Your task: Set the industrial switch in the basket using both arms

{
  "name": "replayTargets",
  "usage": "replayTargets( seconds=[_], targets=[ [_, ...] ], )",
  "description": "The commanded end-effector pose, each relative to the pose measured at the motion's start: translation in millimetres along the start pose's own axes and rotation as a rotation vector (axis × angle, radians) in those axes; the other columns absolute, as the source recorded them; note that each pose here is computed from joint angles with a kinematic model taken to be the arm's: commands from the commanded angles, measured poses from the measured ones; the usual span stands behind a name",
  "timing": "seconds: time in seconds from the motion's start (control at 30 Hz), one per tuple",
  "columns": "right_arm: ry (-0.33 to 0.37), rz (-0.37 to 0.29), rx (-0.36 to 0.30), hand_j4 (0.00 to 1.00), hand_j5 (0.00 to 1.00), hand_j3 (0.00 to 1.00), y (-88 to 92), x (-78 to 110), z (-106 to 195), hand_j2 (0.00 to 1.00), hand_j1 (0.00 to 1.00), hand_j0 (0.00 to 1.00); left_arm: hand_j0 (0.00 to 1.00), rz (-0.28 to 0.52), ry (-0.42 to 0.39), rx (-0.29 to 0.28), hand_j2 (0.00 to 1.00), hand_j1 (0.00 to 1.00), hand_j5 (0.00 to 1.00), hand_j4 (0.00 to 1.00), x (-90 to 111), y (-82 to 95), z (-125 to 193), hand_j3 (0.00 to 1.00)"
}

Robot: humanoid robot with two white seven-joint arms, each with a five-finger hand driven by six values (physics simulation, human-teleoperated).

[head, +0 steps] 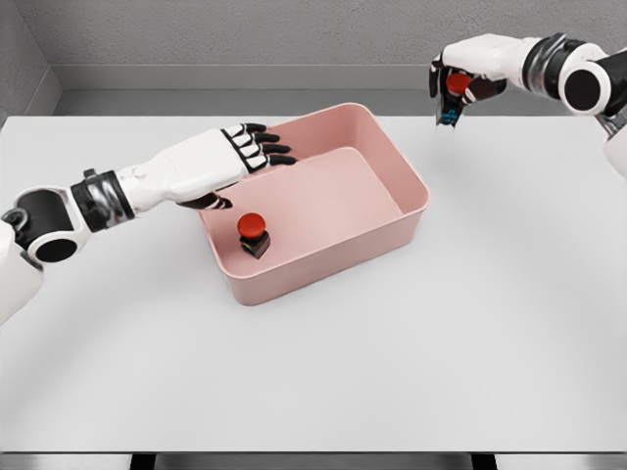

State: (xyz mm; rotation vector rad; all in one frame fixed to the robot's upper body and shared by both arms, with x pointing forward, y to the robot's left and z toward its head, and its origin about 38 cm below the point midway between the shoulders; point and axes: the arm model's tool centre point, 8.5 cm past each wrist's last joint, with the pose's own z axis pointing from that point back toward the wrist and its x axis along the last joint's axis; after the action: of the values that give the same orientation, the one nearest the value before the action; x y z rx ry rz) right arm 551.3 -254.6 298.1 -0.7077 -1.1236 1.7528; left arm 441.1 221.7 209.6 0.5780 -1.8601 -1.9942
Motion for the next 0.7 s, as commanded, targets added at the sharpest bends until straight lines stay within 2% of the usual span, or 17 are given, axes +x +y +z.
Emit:
replayTargets(
  seconds=[0.0,0.13,0.33,0.4,0.53,0.67],
  targets=[
    [-0.009,0.004,-0.013,0.47,0.47,0.47,-4.0,3.3,2.0,0.47,0.47,0.47,1.00,-0.009,0.021,-0.003,1.00,1.00,1.00,1.00,-8.6,7.9,16.3,1.00],
    [-0.040,0.025,-0.030,0.47,0.47,0.47,-9.4,16.1,3.7,0.47,0.47,0.47,1.00,-0.017,0.050,0.002,1.00,1.00,1.00,1.00,-18.1,25.4,47.1,1.00],
    [-0.069,0.031,-0.033,0.47,0.47,0.47,-9.1,28.9,0.0,0.47,0.47,0.47,1.00,-0.023,0.093,-0.031,1.00,1.00,1.00,1.00,-31.1,43.1,88.5,1.00],
    [-0.080,0.037,-0.036,0.47,0.47,0.47,-9.5,33.5,0.1,0.47,0.47,0.47,1.00,-0.026,0.106,-0.048,1.00,1.00,1.00,1.00,-31.5,43.8,101.0,1.00],
    [-0.138,0.072,-0.053,0.47,0.47,0.47,-12.7,58.2,1.5,0.47,0.47,0.47,1.00,-0.036,0.129,-0.082,1.00,1.00,1.00,1.00,-32.2,42.9,119.5,1.00],
    [-0.187,0.097,-0.056,0.47,0.47,0.47,-9.7,79.0,1.5,0.47,0.47,0.47,1.00,-0.035,0.151,-0.077,1.00,1.00,1.00,1.00,-28.0,43.3,134.7,1.00]
  ],
)
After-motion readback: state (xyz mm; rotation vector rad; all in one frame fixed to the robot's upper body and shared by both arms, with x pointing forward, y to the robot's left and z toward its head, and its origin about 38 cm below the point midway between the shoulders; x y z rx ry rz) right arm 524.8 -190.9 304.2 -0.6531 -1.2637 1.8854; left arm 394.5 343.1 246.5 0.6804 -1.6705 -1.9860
